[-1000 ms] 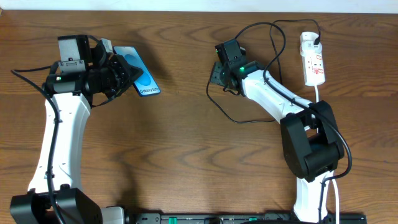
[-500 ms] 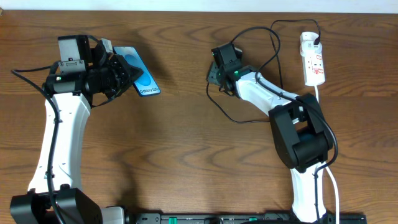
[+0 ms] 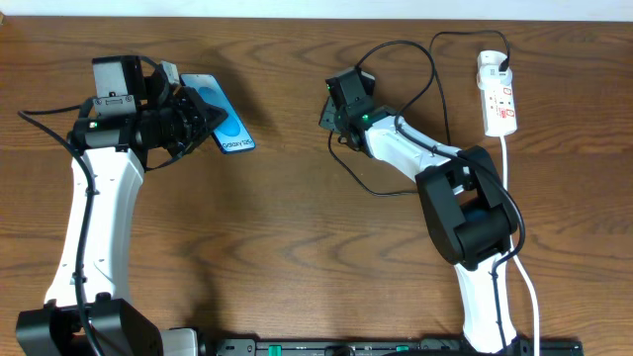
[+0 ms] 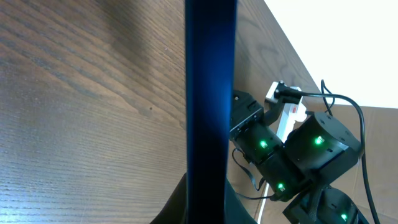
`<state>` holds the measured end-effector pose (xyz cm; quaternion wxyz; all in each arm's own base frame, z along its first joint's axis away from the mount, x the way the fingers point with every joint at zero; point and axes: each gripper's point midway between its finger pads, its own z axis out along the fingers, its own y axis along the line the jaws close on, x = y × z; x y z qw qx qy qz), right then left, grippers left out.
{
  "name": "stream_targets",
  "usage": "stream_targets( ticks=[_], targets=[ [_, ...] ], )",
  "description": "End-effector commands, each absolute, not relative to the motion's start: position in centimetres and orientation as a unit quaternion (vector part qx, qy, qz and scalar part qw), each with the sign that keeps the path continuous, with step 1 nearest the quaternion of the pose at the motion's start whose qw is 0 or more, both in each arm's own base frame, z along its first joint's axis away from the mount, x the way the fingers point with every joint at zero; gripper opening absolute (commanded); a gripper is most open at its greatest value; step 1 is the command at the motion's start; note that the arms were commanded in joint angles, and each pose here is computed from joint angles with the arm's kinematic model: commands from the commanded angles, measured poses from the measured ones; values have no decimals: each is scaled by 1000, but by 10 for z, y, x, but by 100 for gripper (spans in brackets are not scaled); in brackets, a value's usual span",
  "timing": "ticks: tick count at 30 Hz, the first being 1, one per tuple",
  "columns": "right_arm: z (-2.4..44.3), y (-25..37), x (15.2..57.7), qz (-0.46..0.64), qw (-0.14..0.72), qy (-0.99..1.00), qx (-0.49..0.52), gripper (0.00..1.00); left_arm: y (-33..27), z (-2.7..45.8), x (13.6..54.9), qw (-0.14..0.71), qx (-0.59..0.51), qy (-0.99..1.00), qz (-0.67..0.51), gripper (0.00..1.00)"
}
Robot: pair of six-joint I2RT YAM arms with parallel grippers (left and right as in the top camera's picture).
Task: Plug charger to phone and switch on socket
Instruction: 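Close the right gripper on the USB-C plug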
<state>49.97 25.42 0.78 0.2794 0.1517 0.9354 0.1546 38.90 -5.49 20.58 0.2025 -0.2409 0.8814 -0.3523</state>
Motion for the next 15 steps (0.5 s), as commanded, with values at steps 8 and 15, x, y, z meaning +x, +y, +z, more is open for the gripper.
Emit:
stream_targets(
  ticks=[8, 15],
  targets=[
    [-78, 241, 462, 104, 195, 962, 158, 40, -58, 224, 392, 222, -220, 877, -364, 7],
    [-91, 238, 455, 96, 178, 966, 158, 27, -58, 224, 392, 221, -222, 877, -364, 7]
  ],
)
